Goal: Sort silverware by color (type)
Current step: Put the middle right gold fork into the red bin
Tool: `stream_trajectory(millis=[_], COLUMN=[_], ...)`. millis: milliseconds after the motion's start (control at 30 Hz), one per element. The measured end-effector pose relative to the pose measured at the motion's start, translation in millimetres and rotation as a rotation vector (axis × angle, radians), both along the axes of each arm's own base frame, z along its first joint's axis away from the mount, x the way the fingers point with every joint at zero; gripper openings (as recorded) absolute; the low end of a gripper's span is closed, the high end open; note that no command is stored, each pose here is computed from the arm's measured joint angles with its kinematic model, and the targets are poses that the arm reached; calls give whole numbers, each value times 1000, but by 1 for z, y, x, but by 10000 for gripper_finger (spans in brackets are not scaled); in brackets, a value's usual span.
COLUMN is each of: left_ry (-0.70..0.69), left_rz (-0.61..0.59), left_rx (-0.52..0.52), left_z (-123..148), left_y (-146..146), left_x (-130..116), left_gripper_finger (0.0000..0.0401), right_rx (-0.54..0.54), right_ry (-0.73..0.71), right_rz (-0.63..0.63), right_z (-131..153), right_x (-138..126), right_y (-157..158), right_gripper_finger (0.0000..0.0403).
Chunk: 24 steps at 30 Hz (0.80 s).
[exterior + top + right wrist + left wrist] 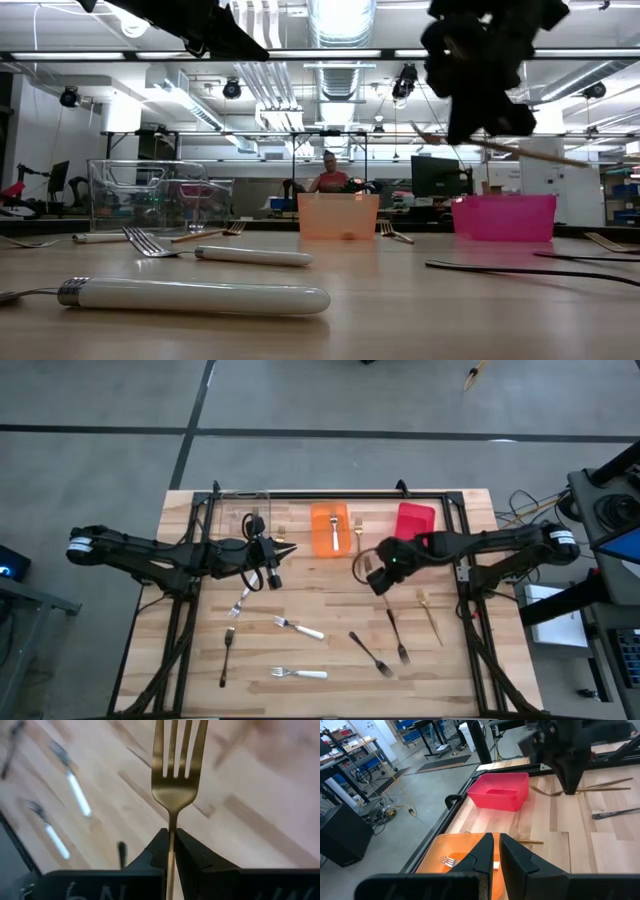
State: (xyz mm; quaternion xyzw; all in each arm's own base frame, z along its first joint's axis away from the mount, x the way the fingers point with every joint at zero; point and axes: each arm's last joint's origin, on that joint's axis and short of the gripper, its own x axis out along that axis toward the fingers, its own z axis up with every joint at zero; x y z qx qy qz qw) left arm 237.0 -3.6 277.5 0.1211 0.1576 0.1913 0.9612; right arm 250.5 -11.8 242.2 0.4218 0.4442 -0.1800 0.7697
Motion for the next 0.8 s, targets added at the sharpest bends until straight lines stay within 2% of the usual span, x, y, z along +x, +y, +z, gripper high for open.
stream_trajectory(millis=[233,400,533,800], left_ry=[-2,-5,-5,-8], left_rz=[0,0,0,0], left_rx=[0,0,0,-1], left_z=[0,1,1,1], left_y=[0,0,0,0], left_x=[0,0,0,0], left_gripper_finger=[13,13,13,13], right_rx=[-74,-90,-75,78], right_ry=[-96,-49,45,193], right_rz=[-1,-50,-111,-167], right_z=[45,66,71,55], right_x=[11,3,-9,-33], right_y=[-25,-48,-69,-118], right_gripper_finger=[12,12,12,12])
